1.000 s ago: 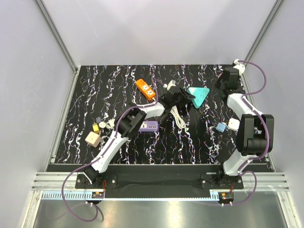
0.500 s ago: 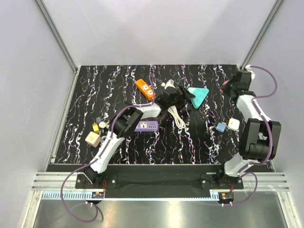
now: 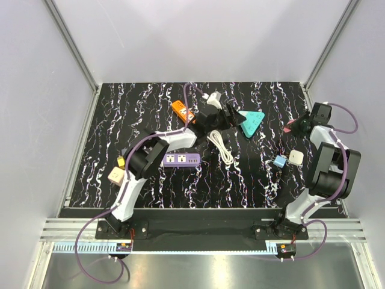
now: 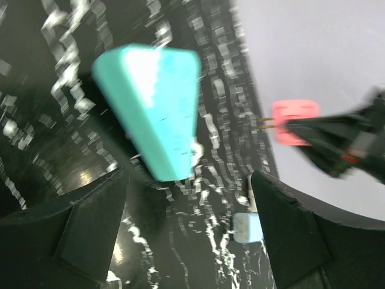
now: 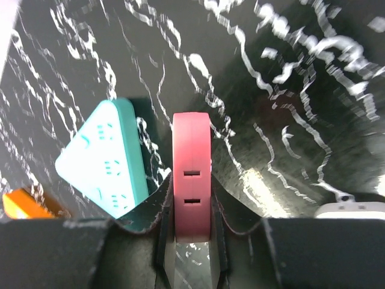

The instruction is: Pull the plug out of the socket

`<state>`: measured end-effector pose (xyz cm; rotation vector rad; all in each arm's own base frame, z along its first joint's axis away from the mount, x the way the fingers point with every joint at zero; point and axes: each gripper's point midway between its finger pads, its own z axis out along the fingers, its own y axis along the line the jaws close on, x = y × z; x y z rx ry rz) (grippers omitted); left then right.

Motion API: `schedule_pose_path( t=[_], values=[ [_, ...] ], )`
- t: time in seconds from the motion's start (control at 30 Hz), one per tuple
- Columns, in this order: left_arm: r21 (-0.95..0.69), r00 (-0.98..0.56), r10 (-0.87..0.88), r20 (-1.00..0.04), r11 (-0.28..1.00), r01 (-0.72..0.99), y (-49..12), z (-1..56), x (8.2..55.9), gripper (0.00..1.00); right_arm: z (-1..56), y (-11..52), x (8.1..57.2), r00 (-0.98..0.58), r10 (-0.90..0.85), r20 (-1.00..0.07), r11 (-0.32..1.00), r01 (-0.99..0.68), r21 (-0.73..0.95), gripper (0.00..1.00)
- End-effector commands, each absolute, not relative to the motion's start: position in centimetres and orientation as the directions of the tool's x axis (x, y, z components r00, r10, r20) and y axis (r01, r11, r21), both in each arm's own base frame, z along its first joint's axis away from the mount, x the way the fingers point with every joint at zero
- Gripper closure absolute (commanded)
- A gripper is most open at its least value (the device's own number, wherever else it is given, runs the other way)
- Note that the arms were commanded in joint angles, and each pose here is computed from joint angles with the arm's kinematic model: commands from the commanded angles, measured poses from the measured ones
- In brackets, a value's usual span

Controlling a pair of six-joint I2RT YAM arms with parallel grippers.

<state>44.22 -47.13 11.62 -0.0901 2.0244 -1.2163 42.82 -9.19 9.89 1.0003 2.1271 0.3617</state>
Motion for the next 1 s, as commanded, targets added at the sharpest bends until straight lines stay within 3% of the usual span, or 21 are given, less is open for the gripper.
schedule_pose_path(
  t=[0.0,0.37,0.47,0.5,0.6,0.63,0.77,0.97],
  values=[
    [-0.709,-0.559,-0.437,-0.705,0.456,0.538,-47.1,20.9,44.1,0.12,9.3,-7.6,43.3,-0.449,0.780,-0.435,0.624,0.515,0.588,0.96],
    [-0.647,-0.497,-0.415,-0.762,0.456,0.611,-46.1,23.0,42.8,0.13,5.7,-6.5,41.1,-0.469,0.810,-0.353,0.583,0.570,0.580,0.89],
    [-0.642,-0.492,-0.413,-0.766,0.467,0.608,-45.7,22.8,42.7,0.12,4.2,-6.9,40.1,-0.489,0.798,-0.353,0.600,0.596,0.533,0.75],
    [-0.641,-0.490,-0.414,-0.767,0.468,0.608,-45.7,22.9,42.7,0.12,3.7,-6.9,39.6,-0.495,0.795,-0.350,0.605,0.607,0.516,0.63],
    [-0.638,-0.488,-0.411,-0.770,0.472,0.608,-45.7,22.7,42.7,0.12,3.4,-7.0,39.1,-0.498,0.791,-0.356,0.611,0.614,0.500,0.47],
    [-0.637,-0.486,-0.411,-0.771,0.474,0.608,-45.7,22.7,42.7,0.11,3.5,-7.1,39.0,-0.501,0.785,-0.365,0.619,0.610,0.495,0.35],
    [-0.637,-0.485,-0.413,-0.771,0.477,0.606,-45.7,22.4,42.9,0.11,4.7,-8.1,38.2,-0.489,0.771,-0.408,0.635,0.633,0.442,0.13],
    [-0.639,-0.488,-0.414,-0.768,0.468,0.610,-46.0,22.8,42.7,0.12,6.3,-9.9,36.7,-0.520,0.721,-0.458,0.673,0.683,0.284,0.08]
  ],
)
